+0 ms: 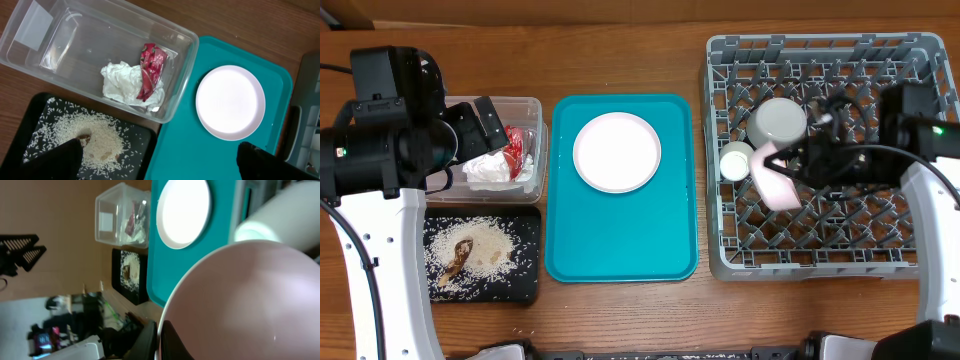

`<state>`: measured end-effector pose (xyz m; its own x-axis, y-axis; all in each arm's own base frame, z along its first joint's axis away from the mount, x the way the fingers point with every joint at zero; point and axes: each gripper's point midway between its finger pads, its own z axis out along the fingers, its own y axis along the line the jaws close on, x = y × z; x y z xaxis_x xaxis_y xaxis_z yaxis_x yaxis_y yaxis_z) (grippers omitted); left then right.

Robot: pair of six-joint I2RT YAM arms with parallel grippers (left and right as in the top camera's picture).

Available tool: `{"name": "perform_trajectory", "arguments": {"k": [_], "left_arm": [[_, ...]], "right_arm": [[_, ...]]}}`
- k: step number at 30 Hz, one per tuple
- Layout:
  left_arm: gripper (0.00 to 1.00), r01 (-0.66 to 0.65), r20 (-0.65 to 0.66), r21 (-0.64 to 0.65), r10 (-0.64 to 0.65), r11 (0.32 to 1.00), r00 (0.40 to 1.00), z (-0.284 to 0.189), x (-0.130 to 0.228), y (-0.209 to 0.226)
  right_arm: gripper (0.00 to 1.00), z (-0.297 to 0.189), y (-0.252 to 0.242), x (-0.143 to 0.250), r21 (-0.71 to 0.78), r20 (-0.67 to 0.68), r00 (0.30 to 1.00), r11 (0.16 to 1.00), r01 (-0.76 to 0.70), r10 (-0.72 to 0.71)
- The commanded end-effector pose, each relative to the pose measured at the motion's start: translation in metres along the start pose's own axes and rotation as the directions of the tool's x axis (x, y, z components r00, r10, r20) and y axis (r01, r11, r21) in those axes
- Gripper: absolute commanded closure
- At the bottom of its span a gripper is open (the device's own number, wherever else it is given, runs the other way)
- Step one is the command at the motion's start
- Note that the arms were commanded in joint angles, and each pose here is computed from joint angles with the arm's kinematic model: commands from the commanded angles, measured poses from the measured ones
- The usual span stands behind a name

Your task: Sort waste into correct bins and load items into the dishwasher

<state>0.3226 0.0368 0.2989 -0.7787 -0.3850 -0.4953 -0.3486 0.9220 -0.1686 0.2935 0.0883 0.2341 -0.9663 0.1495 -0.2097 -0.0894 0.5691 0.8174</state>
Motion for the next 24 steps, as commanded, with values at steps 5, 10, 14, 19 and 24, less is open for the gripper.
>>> {"name": "perform_trajectory", "arguments": {"k": [5,10,14,19,24], "left_arm": [[0.0,0.0,0.005,-0.008,0.0,1.0,1.0,0.001,-0.003,0.002],[0.0,0.0,0.005,-0.008,0.0,1.0,1.0,0.001,-0.003,0.002],[0.0,0.0,0.005,-0.008,0.0,1.0,1.0,0.001,-0.003,0.002],[0.0,0.0,0.005,-0.008,0.0,1.0,1.0,0.001,-0.003,0.002],[0.0,0.0,0.005,-0.008,0.0,1.0,1.0,0.001,-0.003,0.002]], "right_arm": [[0.96,-0.012,-0.035,-0.003,-0.111,0.113,0.99,0.992,-0.067,0.079],[0.96,-0.013,-0.059,-0.006,-0.142,0.155,0.98,0.984,-0.105,0.127],[0.96,-0.013,-0.069,-0.008,-0.175,0.171,0.973,0.977,-0.122,0.152],[0.96,-0.012,-0.068,-0.011,-0.205,0.175,0.972,0.972,-0.117,0.154],[0.96,-0.015,-0.059,-0.016,-0.264,0.183,0.968,0.957,-0.12,0.171]]}}
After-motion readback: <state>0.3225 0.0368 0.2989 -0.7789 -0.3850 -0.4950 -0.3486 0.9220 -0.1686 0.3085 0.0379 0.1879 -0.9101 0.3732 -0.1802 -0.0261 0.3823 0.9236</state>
